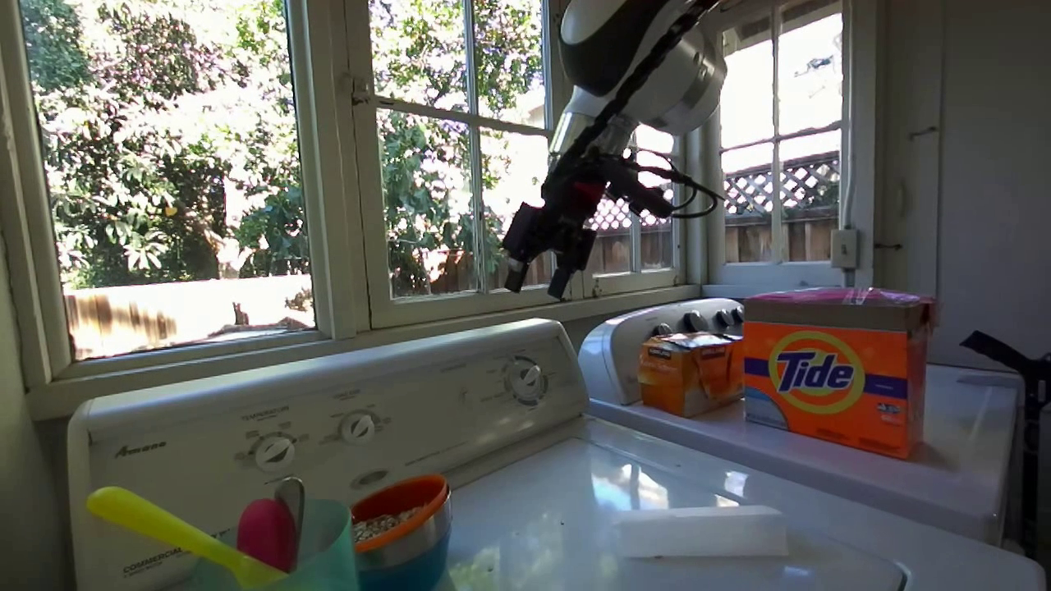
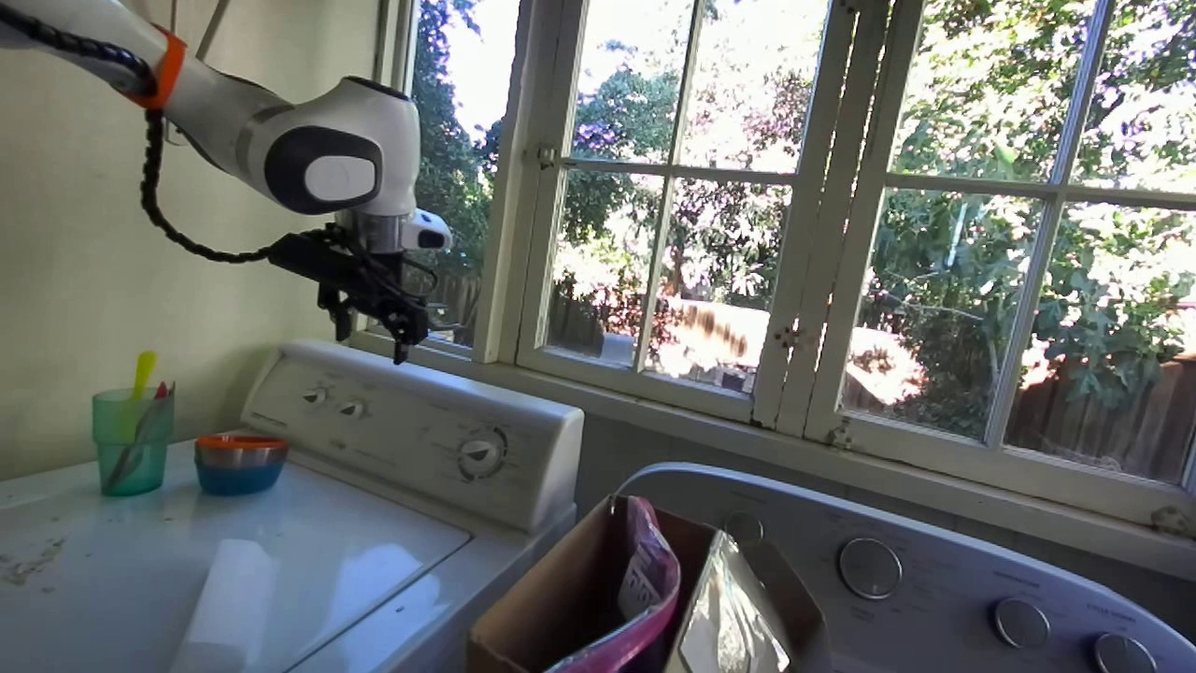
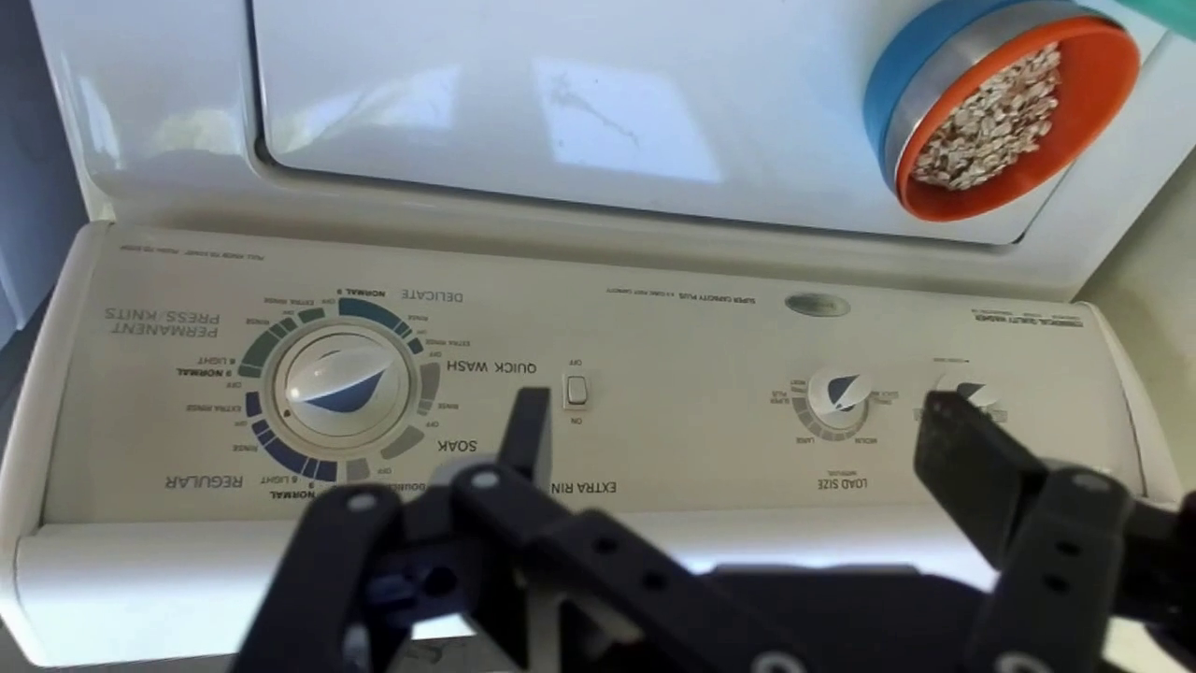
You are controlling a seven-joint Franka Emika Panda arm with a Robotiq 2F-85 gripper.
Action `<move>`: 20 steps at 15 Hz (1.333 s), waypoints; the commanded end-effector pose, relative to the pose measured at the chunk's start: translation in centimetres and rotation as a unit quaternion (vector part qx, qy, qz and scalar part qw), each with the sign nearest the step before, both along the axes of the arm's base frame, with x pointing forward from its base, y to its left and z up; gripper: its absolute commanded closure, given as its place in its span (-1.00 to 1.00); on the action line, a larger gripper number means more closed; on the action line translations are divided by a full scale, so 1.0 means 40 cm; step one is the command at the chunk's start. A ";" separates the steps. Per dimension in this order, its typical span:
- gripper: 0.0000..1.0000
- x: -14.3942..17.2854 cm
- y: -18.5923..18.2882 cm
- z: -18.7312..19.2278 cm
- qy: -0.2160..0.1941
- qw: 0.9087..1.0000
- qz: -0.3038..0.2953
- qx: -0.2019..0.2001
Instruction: Move the yellow box backwards then put the orange box on top of the machine on the right and press a button on the left washing machine.
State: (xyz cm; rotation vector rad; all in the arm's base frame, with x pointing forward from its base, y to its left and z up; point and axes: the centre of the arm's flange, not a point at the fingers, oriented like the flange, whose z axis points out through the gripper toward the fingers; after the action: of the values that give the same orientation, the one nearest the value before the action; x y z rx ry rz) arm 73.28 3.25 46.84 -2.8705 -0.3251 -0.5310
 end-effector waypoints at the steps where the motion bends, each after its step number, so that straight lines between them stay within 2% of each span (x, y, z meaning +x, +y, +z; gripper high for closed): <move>1: -1.00 0.052 0.021 -0.035 0.013 1.000 -0.005 -0.012; 6: -1.00 0.149 0.076 -0.127 0.019 0.998 -0.043 -0.045; 10: -1.00 0.215 0.093 -0.178 0.025 0.991 -0.105 -0.079; 13: -1.00 0.263 0.104 -0.193 0.021 0.985 -0.149 -0.088; 14: -1.00 0.160 0.086 -0.197 0.014 0.990 -0.119 -0.076; 18: -1.00 0.165 0.087 -0.200 0.014 0.990 -0.121 -0.076; 19: -1.00 0.196 0.090 -0.213 0.027 0.987 -0.125 -0.099; 20: -1.00 0.220 0.098 -0.227 0.021 0.987 -0.120 -0.109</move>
State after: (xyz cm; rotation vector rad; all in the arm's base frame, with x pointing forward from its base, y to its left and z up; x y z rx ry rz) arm 79.86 6.62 38.80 -3.0917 -0.0119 -0.5203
